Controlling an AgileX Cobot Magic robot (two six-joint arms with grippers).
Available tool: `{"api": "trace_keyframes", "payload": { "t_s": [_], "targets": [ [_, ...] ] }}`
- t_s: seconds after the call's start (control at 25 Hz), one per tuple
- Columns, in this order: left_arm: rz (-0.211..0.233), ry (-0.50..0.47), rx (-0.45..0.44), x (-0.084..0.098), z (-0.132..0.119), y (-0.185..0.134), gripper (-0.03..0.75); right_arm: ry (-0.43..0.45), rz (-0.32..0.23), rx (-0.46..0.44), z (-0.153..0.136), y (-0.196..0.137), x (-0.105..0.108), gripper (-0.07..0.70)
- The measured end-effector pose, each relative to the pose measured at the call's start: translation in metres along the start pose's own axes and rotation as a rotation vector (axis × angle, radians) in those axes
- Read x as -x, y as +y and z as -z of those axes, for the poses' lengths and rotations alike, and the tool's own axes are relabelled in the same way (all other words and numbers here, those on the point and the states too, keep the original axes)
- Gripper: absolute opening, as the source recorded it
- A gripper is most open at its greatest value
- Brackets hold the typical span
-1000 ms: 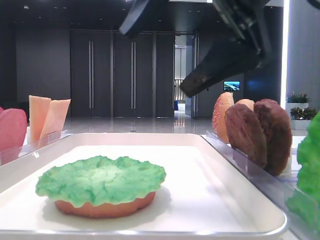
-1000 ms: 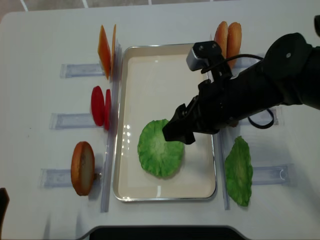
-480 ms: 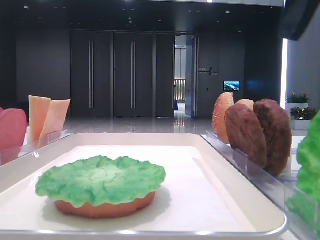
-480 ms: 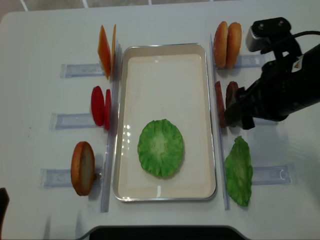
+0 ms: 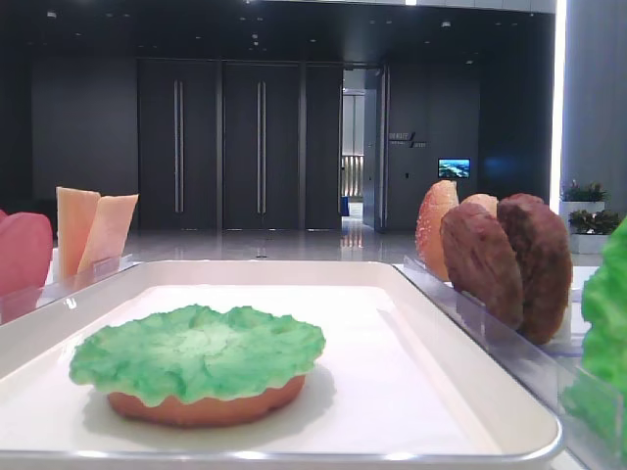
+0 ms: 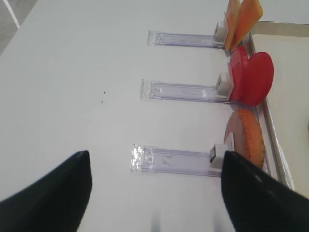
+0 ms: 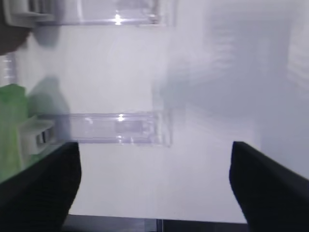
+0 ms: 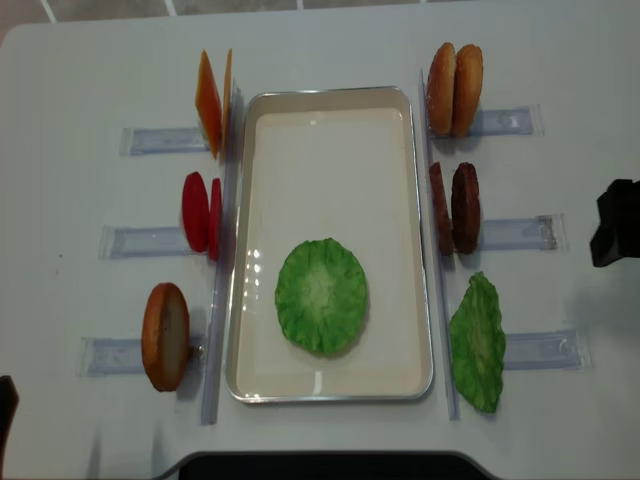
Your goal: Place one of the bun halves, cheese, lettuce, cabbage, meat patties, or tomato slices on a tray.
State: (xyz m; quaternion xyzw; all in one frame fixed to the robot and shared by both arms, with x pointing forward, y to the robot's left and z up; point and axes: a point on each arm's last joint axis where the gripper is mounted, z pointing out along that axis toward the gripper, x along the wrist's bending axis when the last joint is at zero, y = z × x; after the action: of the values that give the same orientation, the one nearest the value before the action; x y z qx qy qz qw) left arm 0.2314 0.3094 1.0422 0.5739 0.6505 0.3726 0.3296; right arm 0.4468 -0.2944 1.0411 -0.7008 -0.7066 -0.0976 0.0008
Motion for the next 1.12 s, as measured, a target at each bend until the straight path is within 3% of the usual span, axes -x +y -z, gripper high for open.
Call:
{"api": "trace_keyframes", "payload": {
  "t_s": [0.2, 0.48, 0.64, 0.96, 1.12],
  "targets": [
    [0.0, 0.0, 0.0, 0.0, 0.0, 0.0, 0.643, -0.074, -0.082, -0.034, 0.004, -0.006, 0.016, 0.591],
    [0.0, 0.0, 0.0, 0.0, 0.0, 0.0, 0.643, -0.083, -0.103, 0.08, 0.022, -0.05, 0.008, 0.591],
    [0.0, 0.0, 0.0, 0.0, 0.0, 0.0, 0.643, -0.08, -0.11, 0.211, 0.036, -0.088, 0.001, 0.591],
    [0.0, 0.0, 0.0, 0.0, 0.0, 0.0, 0.643, -0.072, -0.093, 0.558, 0.07, -0.15, -0.008, 0.591],
    [0.0, 0.0, 0.0, 0.0, 0.0, 0.0, 0.643, -0.074, -0.081, 0.65, 0.066, -0.174, -0.009, 0.591]
  ]
}}
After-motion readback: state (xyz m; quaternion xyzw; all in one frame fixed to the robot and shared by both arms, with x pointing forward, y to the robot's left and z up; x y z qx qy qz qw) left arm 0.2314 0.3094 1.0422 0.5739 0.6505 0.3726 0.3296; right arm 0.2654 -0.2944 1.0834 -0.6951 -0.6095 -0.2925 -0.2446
